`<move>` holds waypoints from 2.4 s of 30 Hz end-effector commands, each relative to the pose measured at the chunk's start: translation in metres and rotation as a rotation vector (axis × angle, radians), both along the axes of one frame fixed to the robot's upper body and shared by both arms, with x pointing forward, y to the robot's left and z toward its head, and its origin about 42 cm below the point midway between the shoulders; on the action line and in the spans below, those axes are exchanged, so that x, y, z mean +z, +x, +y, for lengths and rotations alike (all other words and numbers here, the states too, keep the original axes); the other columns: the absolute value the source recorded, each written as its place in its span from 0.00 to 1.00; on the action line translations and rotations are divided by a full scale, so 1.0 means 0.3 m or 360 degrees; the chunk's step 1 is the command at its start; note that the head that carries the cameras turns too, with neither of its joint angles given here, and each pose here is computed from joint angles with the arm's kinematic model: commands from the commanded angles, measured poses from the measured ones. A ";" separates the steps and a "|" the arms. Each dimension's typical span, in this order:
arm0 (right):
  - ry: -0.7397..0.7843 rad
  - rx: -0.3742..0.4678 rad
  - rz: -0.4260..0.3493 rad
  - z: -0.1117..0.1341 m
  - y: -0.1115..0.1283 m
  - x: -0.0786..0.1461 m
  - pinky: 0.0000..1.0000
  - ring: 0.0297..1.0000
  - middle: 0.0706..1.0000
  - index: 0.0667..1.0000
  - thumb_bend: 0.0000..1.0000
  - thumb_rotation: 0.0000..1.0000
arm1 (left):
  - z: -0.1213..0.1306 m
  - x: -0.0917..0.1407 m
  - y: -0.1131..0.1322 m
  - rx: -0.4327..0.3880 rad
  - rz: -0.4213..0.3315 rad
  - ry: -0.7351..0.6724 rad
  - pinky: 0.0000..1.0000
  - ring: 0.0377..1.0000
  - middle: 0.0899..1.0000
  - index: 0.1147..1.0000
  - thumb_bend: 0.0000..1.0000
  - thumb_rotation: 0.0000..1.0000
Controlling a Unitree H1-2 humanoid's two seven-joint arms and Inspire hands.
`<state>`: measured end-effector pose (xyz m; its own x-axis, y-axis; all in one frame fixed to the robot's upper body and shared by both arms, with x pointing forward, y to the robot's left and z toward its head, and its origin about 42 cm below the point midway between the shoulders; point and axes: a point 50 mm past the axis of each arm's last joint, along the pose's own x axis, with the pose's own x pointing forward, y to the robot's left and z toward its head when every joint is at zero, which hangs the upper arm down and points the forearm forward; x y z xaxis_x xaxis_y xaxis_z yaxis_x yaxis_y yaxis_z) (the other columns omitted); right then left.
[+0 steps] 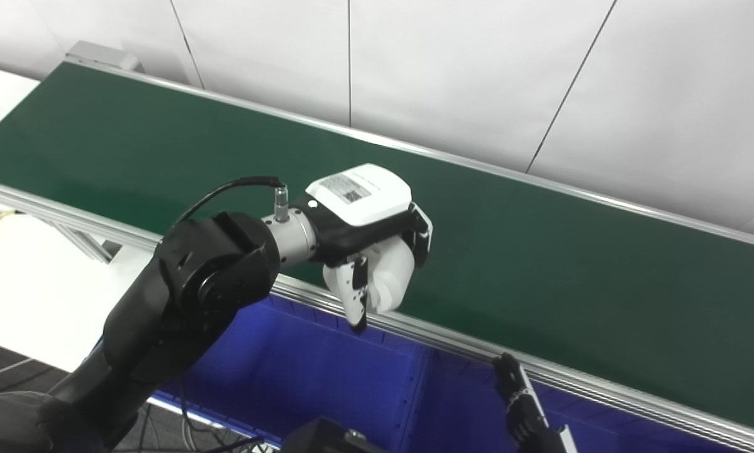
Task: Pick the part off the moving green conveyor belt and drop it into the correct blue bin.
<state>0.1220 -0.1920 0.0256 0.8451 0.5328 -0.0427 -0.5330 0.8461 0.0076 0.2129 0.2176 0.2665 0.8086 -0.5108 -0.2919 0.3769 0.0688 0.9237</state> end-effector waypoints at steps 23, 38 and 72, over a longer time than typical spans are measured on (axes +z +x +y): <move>0.0065 0.0006 -0.0080 -0.076 0.017 0.037 0.96 0.96 0.95 0.96 0.97 0.91 | 0.069 -0.298 -0.366 0.0510 -0.0303 -0.0178 0.41 0.40 0.45 0.44 0.50 0.00; 0.0066 0.0018 -0.0075 -0.090 0.023 0.038 0.96 0.97 0.95 0.97 0.97 0.90 | 0.062 -0.436 -0.463 0.0772 -0.0554 -0.0289 0.40 0.41 0.46 0.43 0.50 0.00; 0.0073 0.0015 -0.0097 -0.060 0.026 0.063 0.97 0.95 0.94 0.96 0.98 0.89 | 0.075 -0.587 -0.410 0.0724 -0.0266 -0.0332 0.41 0.42 0.46 0.42 0.50 0.00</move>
